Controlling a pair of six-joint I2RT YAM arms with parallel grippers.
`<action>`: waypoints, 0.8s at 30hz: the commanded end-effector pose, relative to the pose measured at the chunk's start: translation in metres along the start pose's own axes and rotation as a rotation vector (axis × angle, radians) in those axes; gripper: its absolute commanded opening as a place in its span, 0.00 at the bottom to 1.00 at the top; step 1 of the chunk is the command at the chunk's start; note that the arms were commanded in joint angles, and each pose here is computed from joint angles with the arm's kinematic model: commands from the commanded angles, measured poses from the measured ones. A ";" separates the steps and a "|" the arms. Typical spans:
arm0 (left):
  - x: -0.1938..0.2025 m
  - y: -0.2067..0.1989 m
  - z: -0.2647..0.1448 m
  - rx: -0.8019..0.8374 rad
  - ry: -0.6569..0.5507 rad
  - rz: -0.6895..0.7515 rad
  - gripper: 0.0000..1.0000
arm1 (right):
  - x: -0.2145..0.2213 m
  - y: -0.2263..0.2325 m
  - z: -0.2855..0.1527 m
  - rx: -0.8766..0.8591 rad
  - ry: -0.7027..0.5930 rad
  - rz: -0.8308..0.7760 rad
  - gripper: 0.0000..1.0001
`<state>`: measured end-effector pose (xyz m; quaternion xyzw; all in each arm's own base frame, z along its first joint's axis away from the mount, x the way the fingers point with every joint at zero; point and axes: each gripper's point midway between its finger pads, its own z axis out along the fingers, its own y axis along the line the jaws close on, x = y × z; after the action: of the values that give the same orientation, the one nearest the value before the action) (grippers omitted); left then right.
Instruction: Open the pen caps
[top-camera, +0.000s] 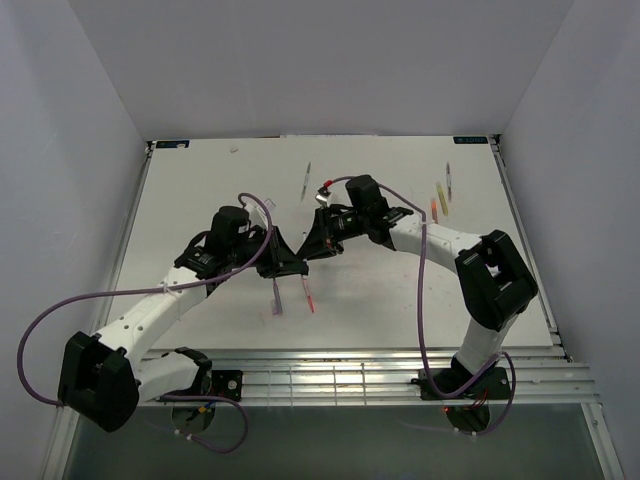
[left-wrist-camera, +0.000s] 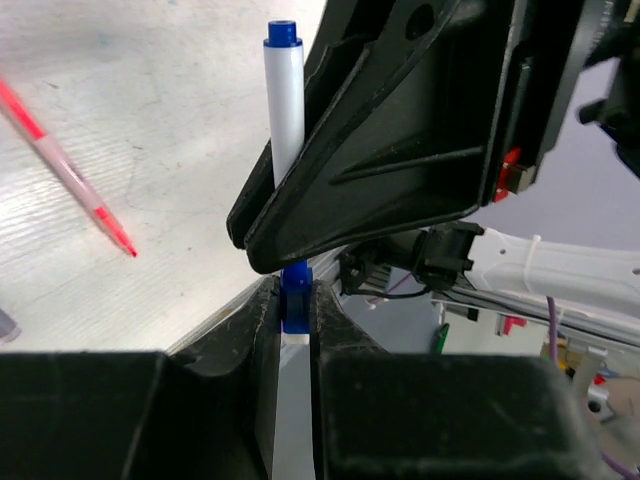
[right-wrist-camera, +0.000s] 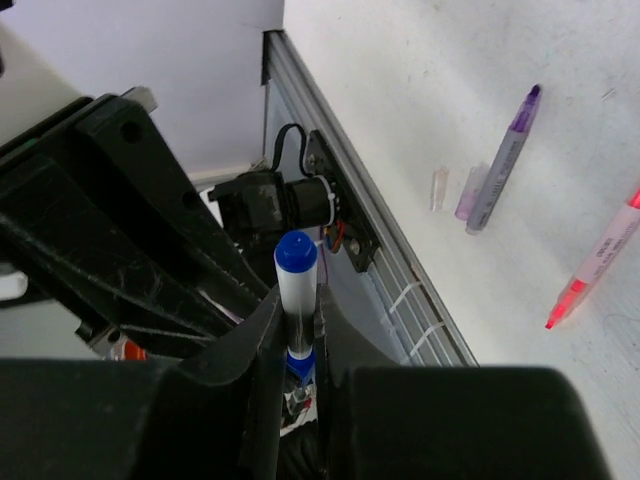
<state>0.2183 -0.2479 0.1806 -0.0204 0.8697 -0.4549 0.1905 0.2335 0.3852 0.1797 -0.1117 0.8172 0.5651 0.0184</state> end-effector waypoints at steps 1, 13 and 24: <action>0.008 -0.050 -0.020 0.240 0.021 0.102 0.00 | 0.001 0.030 -0.015 -0.171 -0.002 -0.155 0.08; 0.032 -0.072 -0.032 0.476 0.096 0.098 0.00 | 0.025 0.111 -0.057 -0.617 0.019 -0.260 0.08; 0.033 -0.060 -0.029 0.407 0.095 0.104 0.00 | -0.009 0.060 -0.022 -0.244 -0.039 -0.166 0.08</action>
<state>0.1903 -0.2650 0.2363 0.0404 0.7643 -0.6139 0.1931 0.2035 0.3732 0.2487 -0.2119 0.6514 0.7285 0.0003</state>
